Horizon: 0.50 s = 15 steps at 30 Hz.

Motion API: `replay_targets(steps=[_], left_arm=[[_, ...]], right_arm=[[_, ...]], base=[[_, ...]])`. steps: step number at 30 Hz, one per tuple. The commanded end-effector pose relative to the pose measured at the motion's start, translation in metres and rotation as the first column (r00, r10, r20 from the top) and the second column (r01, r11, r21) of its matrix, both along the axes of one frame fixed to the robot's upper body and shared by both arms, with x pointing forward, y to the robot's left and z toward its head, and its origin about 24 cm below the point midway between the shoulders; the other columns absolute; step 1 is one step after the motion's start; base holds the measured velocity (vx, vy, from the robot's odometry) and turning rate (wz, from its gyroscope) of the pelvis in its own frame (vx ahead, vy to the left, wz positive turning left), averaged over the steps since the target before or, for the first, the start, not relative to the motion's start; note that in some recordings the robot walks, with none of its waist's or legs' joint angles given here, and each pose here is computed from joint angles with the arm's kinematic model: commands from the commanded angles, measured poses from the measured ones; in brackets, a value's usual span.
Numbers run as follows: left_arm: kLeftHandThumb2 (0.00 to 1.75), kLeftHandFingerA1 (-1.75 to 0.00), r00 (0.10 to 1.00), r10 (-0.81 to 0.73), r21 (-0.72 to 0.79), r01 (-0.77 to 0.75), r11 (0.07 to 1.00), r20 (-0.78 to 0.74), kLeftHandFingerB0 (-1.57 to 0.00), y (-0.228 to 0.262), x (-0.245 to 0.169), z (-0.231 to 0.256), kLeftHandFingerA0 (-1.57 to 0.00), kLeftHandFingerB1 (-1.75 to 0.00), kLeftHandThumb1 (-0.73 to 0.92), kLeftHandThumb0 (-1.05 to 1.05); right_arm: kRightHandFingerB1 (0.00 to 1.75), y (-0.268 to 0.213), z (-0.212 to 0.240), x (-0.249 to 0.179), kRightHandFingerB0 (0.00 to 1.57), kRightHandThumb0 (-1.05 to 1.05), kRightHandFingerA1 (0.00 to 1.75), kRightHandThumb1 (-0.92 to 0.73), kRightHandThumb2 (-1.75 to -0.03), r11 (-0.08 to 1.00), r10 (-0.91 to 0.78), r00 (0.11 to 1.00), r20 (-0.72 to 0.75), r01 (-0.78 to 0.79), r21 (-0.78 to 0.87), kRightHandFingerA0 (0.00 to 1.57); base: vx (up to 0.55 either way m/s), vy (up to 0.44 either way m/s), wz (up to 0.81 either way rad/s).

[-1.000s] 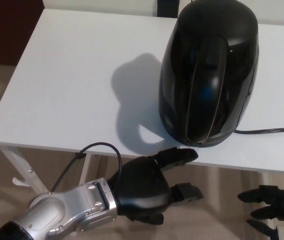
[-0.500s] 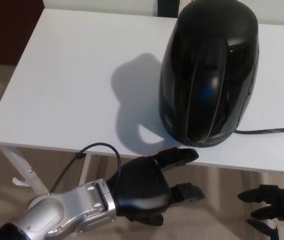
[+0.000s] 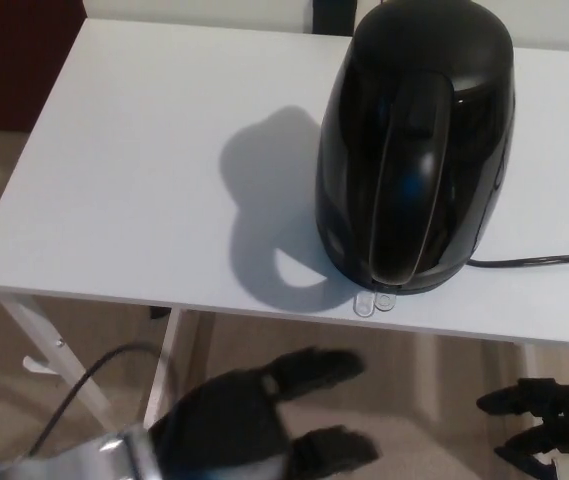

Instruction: The robot walk towards a table in front and click the button on the base of the boilling pot using its left middle finger

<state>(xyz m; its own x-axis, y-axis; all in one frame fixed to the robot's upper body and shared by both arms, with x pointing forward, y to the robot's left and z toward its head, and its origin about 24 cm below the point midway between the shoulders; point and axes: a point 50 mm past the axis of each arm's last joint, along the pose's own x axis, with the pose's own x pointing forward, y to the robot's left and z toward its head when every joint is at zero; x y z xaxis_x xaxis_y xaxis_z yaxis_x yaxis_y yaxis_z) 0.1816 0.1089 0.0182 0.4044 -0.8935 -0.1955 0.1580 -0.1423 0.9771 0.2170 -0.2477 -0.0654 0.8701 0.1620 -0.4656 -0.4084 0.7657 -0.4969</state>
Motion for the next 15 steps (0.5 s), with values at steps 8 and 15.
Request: replay_targets(steps=[8, 15], left_arm=[[0.58, -0.35, 0.513, 0.668, 0.043, -0.775, 0.630, -0.539, -0.34, 0.121, 0.003, -0.077, -0.42, -0.32, 0.63, -0.59], [0.89, -0.52, 0.154, 0.689, 0.079, -0.953, 0.294, -0.709, -0.16, 0.163, 0.005, -0.088, -0.34, -0.42, 0.50, -0.59]], right_arm=[[0.41, -0.011, -0.013, -0.018, 0.70, -0.48, 0.45, -0.55, -0.58, 0.993, -0.112, 0.991, -0.074, 0.107, -0.058, 0.86], [0.41, -0.011, -0.016, -0.020, 0.69, -0.47, 0.45, -0.55, -0.58, 0.989, -0.145, 0.987, -0.076, 0.142, -0.044, 0.87]], base=[[0.00, 0.000, 0.00], [0.00, 0.000, 0.00]])
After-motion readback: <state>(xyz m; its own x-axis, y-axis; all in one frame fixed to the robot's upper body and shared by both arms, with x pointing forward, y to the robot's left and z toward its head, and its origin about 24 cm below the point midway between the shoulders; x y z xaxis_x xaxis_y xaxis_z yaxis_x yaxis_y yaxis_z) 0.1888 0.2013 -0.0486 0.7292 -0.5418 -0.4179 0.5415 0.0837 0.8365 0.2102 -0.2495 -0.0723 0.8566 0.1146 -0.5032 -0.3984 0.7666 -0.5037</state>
